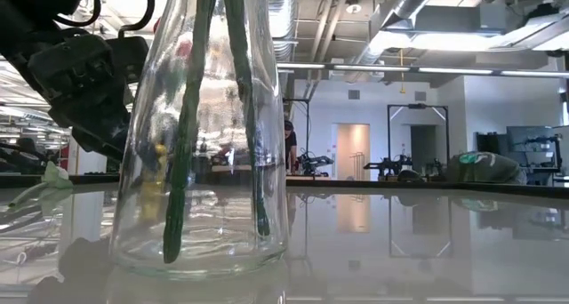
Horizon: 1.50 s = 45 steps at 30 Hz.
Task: Sort flowers into vase by color
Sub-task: Put the bottom white tulip into the transparent vase
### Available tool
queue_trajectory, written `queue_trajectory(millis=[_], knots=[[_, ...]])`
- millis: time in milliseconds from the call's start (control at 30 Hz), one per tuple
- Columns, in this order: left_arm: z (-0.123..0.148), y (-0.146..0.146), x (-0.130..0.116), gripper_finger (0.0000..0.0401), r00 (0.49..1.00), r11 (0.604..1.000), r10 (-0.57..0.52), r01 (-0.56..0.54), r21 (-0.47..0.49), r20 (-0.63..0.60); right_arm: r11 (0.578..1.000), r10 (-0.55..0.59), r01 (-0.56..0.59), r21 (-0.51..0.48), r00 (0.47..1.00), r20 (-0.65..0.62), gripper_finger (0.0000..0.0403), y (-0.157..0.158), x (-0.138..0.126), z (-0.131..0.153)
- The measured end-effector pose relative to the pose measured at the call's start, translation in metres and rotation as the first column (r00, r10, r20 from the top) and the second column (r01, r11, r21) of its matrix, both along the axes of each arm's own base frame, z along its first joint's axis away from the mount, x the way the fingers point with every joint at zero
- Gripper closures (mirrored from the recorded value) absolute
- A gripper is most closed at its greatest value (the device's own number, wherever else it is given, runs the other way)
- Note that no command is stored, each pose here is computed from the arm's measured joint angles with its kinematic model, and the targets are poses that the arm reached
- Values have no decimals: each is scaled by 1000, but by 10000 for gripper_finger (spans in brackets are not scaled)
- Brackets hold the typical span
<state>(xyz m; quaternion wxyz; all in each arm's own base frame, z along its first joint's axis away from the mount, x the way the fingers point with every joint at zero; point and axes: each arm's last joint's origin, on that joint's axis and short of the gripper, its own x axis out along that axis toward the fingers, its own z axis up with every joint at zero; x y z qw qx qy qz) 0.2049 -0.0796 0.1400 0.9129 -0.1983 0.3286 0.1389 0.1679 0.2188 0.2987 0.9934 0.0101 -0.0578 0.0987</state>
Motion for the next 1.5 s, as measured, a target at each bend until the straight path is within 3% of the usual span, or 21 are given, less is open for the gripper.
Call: queue_trajectory(millis=[100, 233, 333, 533, 733, 1000, 1167, 1267, 1500], knots=[[0, 1, 0, 189, 1000, 1000, 6, -6, 21, 4, 981, 189, -194, 3, 958, 217, 385, 6, 9, -13], [0, 1, 0, 189, 1000, 999, 22, -22, 37, 11, 980, 175, -197, 6, 884, 434, 386, 4, 30, -37], [1, 1, 0, 189, 1000, 999, 26, -26, 39, 15, 990, 139, -116, -82, 910, 390, 386, -2, 51, -56], [2, -1, 0, 189, 1000, 1000, 12, -13, 28, 29, 997, 45, -67, 39, 911, 411, 386, -31, 72, -50], [7, -4, 4, 189, 996, 998, -35, 30, 61, 82, 999, -19, -7, 50, 870, 492, 386, -62, 70, -23], [23, -5, 16, 189, 962, 988, -114, 84, 128, 250, 994, 63, -98, 42, 860, 507, 386, -100, 69, -11], [28, -7, 18, 189, 946, 984, -136, 95, 148, 294, 963, 224, -270, 7, 812, 540, 386, -83, 71, -24], [30, -7, 19, 189, 938, 983, -143, 98, 155, 315, 953, 280, -302, -36, 822, 496, 386, -64, 75, -38], [35, -6, 20, 189, 927, 975, -144, 73, 211, 345, 930, 347, -359, -75, 792, 502, 386, -8, 104, -46]])
